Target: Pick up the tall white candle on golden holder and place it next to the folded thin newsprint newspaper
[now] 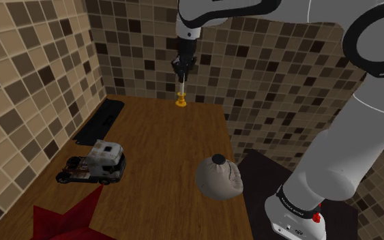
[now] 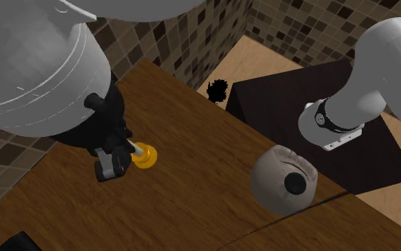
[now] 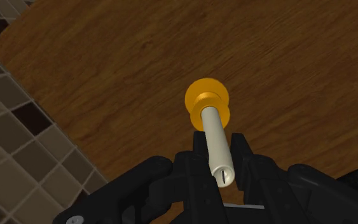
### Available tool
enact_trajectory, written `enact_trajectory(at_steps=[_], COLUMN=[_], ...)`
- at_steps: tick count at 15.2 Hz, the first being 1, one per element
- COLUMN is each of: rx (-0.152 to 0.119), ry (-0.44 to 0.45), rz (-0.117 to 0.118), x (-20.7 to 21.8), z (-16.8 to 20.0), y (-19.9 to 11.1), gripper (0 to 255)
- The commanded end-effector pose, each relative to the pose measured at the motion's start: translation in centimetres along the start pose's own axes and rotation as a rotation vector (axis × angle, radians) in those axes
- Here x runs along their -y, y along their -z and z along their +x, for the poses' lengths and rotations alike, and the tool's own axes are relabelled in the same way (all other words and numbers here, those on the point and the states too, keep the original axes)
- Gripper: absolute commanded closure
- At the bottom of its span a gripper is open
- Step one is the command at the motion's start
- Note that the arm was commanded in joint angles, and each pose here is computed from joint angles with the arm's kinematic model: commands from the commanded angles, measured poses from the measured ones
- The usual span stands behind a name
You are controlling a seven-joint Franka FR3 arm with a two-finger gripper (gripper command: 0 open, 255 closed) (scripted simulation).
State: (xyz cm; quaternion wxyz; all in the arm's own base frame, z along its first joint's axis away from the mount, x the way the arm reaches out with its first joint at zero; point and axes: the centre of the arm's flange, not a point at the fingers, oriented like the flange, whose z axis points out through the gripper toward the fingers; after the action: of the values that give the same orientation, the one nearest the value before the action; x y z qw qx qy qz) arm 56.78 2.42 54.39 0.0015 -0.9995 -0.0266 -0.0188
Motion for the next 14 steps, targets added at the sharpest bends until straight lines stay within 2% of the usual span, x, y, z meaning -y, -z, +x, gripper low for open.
enact_trajectory(at_steps=[1, 11, 14], rx=[0.000, 0.000, 0.000], ry=[-0.001, -0.001, -0.001], rz=[0.000, 0.000, 0.000], x=[1.3, 8.6, 9.0], z=[2.2, 12.1, 12.8], y=[-1.0, -5.9, -7.3], gripper=[255, 255, 255])
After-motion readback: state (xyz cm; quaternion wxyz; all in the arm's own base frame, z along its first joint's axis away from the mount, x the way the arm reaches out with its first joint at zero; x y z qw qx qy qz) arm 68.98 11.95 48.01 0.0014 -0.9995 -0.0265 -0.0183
